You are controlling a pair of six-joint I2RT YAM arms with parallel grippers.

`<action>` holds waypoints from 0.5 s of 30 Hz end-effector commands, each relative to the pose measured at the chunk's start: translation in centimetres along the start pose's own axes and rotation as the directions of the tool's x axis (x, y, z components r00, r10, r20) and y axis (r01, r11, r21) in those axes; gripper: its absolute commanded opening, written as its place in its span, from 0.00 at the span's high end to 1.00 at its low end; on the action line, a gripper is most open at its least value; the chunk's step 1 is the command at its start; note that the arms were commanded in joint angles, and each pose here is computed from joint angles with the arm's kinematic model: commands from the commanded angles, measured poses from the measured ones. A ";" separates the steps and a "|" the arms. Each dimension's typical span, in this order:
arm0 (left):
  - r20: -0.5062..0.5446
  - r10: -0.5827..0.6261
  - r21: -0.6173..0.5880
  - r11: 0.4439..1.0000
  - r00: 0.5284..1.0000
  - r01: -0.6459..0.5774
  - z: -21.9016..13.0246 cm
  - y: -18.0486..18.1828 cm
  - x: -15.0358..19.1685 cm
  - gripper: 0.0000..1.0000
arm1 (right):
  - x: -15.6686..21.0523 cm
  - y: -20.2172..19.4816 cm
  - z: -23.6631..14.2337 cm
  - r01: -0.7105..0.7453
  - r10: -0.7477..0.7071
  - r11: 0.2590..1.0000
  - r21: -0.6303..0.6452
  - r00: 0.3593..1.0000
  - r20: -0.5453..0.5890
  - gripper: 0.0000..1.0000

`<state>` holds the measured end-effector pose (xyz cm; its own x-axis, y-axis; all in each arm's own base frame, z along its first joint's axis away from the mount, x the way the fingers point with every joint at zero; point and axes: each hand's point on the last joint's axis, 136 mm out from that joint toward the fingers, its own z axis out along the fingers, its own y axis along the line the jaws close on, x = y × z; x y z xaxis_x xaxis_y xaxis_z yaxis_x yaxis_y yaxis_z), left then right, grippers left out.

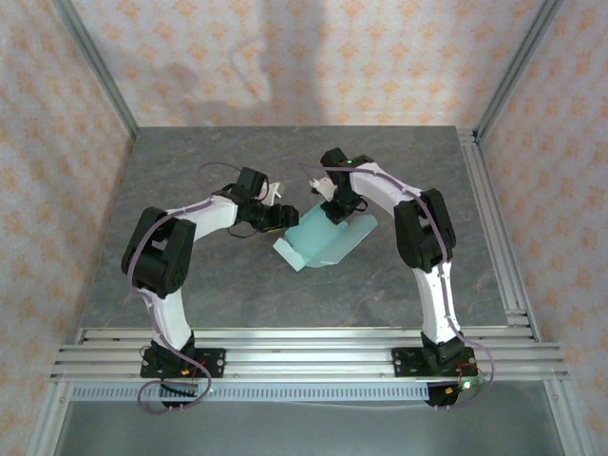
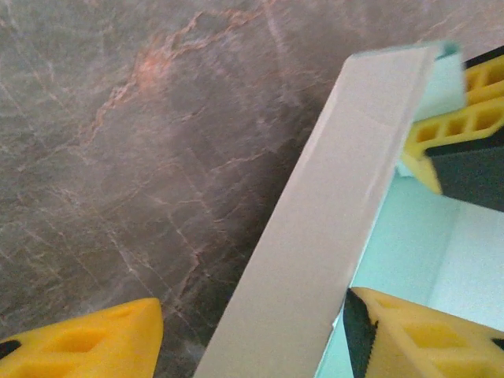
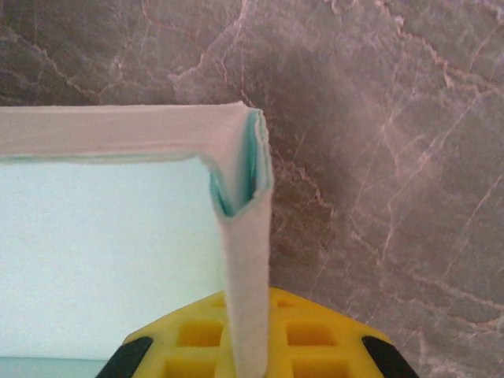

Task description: Fold the paper box

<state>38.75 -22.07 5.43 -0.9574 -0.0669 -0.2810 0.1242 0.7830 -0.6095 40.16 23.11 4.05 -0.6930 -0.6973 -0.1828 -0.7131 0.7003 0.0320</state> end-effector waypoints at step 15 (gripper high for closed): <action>-0.111 0.006 0.065 0.998 0.994 0.002 3.1 -1.7 2.0 0.52 | 1.5 -1.9 2.6 0.080 -0.025 0.964 0.254 0.977 -0.212 1.00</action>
<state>37.93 -24.06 3.29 -0.9749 -0.0170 -0.2221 0.1287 0.7706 -0.6242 41.29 22.99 3.30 -0.6599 -0.7456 -0.0926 -0.7314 0.6657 -0.1477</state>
